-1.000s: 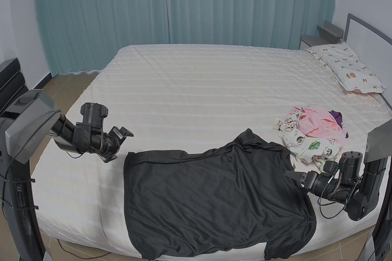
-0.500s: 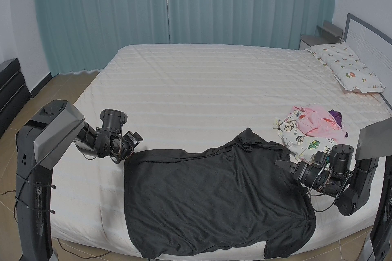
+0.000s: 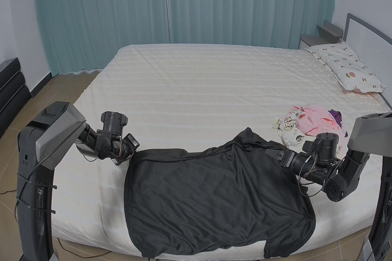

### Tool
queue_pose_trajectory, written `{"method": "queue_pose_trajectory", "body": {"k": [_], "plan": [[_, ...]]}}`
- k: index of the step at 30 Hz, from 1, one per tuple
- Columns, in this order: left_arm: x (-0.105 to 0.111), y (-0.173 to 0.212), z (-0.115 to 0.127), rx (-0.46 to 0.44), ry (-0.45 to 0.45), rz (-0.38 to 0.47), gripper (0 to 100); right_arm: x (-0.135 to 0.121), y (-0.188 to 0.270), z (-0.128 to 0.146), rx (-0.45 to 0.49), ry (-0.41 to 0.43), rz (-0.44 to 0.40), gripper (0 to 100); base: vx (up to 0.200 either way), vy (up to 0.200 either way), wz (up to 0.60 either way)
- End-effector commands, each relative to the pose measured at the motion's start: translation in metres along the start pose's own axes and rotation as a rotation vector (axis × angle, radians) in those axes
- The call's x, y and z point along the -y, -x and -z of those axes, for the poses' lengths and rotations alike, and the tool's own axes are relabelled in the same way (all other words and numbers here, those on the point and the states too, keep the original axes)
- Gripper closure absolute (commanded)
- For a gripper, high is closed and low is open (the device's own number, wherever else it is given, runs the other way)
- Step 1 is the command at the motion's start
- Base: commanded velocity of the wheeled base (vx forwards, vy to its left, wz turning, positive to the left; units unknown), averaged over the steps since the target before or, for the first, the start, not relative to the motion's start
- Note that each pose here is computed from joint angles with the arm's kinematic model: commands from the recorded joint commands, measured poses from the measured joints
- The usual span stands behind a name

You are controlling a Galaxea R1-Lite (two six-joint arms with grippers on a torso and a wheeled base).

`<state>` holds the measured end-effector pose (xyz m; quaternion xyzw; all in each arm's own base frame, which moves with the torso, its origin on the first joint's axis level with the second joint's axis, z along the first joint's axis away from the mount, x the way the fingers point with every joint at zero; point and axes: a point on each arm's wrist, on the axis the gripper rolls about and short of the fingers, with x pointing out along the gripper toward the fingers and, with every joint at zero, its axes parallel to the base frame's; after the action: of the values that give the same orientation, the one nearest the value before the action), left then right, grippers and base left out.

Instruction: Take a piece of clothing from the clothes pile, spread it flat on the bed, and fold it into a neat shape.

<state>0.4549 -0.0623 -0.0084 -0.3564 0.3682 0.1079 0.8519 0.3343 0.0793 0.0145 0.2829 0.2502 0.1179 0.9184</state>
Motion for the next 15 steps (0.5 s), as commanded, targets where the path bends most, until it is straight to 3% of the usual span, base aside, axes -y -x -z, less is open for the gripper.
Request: {"method": "queue_pose_trajectory", "body": {"k": [1, 6, 9, 15], "plan": [[-0.005, -0.001, 0.005, -0.02, 0.0, -0.01, 100, -0.016, -0.049, -0.002, 0.004, 0.015, 0.055, 0, 0.0, 0.0, 0.0], [-0.003, 0.007, -0.009, 0.019, 0.082, 0.005, 100, -0.02, -0.091, -0.001, 0.016, -0.046, 0.159, 0, 0.0, 0.0, 0.0], [-0.001, 0.015, -0.024, 0.069, 0.165, 0.037, 100, -0.027, -0.107, -0.004, 0.017, -0.142, 0.165, 0, 0.0, 0.0, 0.0], [-0.01, 0.021, -0.048, 0.137, 0.214, 0.074, 100, -0.029, -0.135, -0.003, -0.01, -0.194, 0.186, 0, 0.0, 0.0, 0.0]]}}
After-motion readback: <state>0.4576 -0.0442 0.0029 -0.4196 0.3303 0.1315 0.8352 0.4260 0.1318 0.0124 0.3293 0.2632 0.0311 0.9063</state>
